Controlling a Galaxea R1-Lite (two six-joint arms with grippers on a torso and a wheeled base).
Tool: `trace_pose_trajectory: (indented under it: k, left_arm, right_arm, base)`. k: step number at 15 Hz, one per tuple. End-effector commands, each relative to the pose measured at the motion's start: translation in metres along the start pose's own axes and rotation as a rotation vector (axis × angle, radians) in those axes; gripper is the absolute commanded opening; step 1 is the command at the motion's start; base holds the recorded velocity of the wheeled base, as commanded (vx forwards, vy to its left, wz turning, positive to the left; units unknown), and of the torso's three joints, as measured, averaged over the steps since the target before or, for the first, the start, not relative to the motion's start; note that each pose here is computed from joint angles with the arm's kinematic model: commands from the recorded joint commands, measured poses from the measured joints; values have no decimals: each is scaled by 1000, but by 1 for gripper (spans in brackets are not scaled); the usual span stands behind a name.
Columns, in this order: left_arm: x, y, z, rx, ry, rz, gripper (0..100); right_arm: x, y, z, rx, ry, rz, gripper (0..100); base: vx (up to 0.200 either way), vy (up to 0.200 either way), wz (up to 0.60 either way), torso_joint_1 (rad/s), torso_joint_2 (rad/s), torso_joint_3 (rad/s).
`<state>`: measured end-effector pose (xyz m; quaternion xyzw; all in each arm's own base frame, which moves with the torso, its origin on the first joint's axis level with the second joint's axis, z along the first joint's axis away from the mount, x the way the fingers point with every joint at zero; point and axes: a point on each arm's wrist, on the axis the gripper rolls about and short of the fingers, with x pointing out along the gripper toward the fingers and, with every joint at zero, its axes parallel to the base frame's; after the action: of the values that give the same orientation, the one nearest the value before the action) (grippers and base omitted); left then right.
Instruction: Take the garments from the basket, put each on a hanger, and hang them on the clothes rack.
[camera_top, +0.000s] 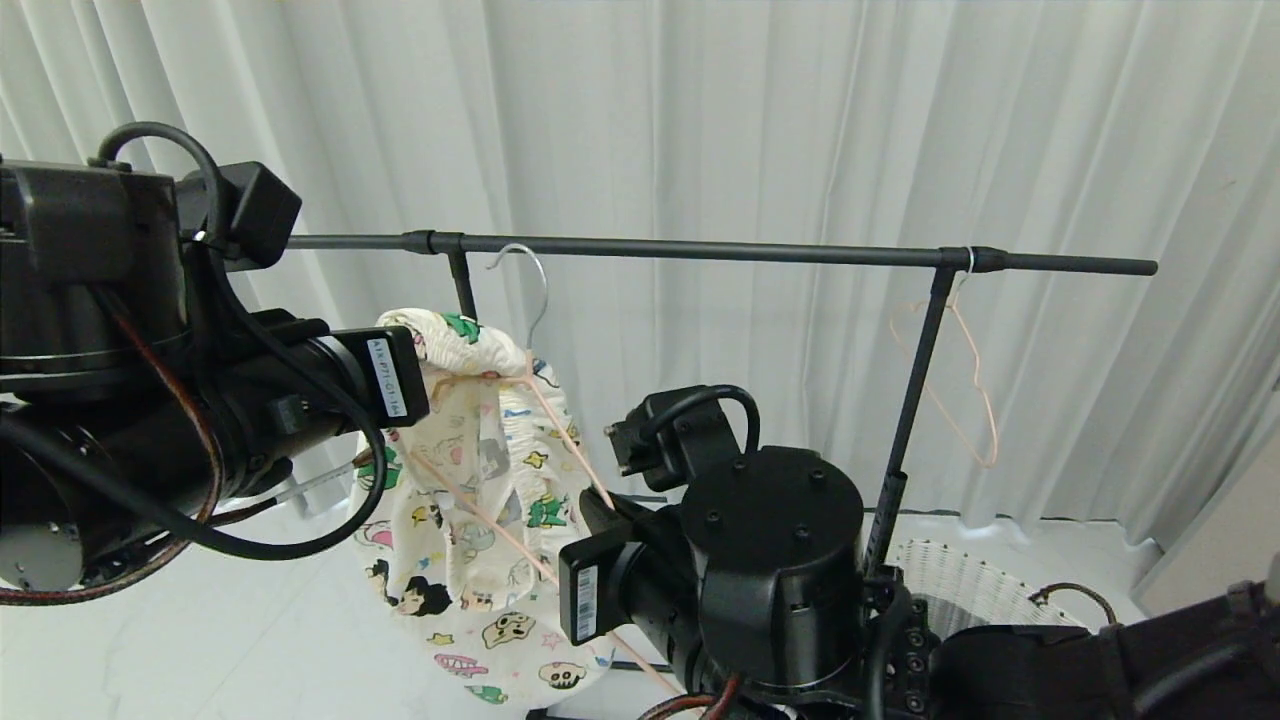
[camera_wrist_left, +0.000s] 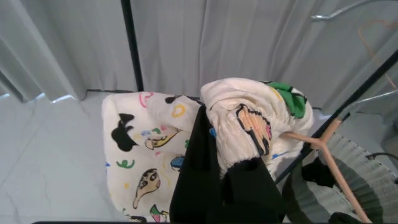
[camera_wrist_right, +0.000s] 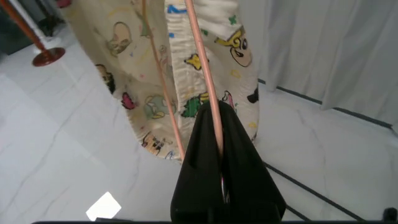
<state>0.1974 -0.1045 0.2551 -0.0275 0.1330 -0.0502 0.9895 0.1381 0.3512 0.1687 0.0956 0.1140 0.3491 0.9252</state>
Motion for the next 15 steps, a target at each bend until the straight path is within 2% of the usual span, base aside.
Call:
trace_pose_trajectory:
  k: [1, 4, 7, 8, 15]
  left_arm:
    - [0, 2, 0, -2, -2, 9, 0]
    - [6, -1, -1, 8, 11, 8, 0]
    - [9, -4, 8, 0, -10, 6, 0]
    - [8, -3, 9, -1, -14, 5, 100]
    - [-8, 3, 13, -6, -33, -1, 100]
  right_arm:
    - [1, 0, 2, 2, -8, -3, 0]
    - [1, 10, 14, -4, -53, 22, 0]
    - [-2, 15, 15, -23, -71, 20, 0]
    - [-2, 15, 14, -29, -70, 8, 0]
    - [5, 5, 21, -118, -137, -20, 0]
  base:
    - [0, 0, 0, 0, 0, 0]
    - [0, 0, 0, 0, 0, 0]
    - [0, 0, 0, 0, 0, 0]
    - [0, 0, 0, 0, 0, 0]
    - [0, 0, 0, 0, 0, 0]
